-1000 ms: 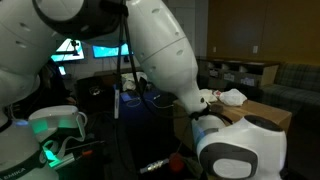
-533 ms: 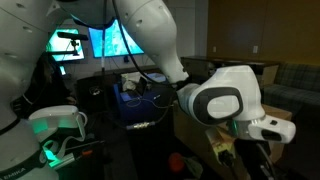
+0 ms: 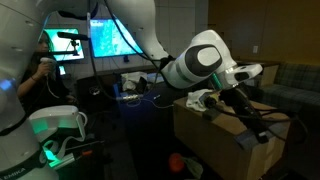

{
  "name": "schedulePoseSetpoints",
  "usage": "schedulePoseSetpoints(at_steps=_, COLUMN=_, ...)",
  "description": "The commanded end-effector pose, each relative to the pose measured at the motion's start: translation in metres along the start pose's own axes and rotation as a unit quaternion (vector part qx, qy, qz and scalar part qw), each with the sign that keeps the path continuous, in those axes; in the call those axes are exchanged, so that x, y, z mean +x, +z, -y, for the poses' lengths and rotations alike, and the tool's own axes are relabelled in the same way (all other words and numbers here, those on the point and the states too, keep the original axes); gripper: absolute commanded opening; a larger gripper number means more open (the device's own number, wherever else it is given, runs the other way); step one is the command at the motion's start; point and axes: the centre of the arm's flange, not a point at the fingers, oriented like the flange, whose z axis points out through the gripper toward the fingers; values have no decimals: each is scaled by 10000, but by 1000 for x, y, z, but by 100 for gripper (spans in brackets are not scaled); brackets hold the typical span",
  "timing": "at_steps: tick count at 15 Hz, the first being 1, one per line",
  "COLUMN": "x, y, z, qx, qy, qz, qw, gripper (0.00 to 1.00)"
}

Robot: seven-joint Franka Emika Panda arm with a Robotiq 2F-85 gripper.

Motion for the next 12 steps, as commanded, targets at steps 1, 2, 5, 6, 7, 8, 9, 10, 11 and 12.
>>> schedulePoseSetpoints(at_steps=1, x=9, y=-29, z=40, qx=-22, qy=-33, qz=-342, qw=9994, gripper=32)
schedulePoseSetpoints(at_steps=2, x=12, y=-32, z=51, qx=32, qy=-81, qz=-394, qw=9992, gripper=32)
schedulePoseSetpoints(at_steps=5, x=24, y=-33, z=88, qx=166, qy=-243, qz=-509, qw=9983, gripper=32)
schedulePoseSetpoints(at_steps=6, x=29, y=-32, z=98, qx=204, qy=-310, qz=-537, qw=9979, gripper=32)
schedulePoseSetpoints(at_steps=7, x=34, y=-31, z=108, qx=232, qy=-364, qz=-562, qw=9975, gripper=32)
schedulePoseSetpoints(at_steps=8, x=39, y=-27, z=119, qx=253, qy=-419, qz=-582, qw=9971, gripper=32)
schedulePoseSetpoints(at_steps=9, x=45, y=-23, z=129, qx=238, qy=-471, qz=-585, qw=9969, gripper=32)
schedulePoseSetpoints(at_steps=10, x=50, y=-19, z=136, qx=242, qy=-523, qz=-591, qw=9966, gripper=32)
schedulePoseSetpoints(at_steps=11, x=56, y=-13, z=144, qx=214, qy=-568, qz=-585, qw=9964, gripper=32)
schedulePoseSetpoints(at_steps=12, x=61, y=-7, z=150, qx=200, qy=-603, qz=-584, qw=9963, gripper=32)
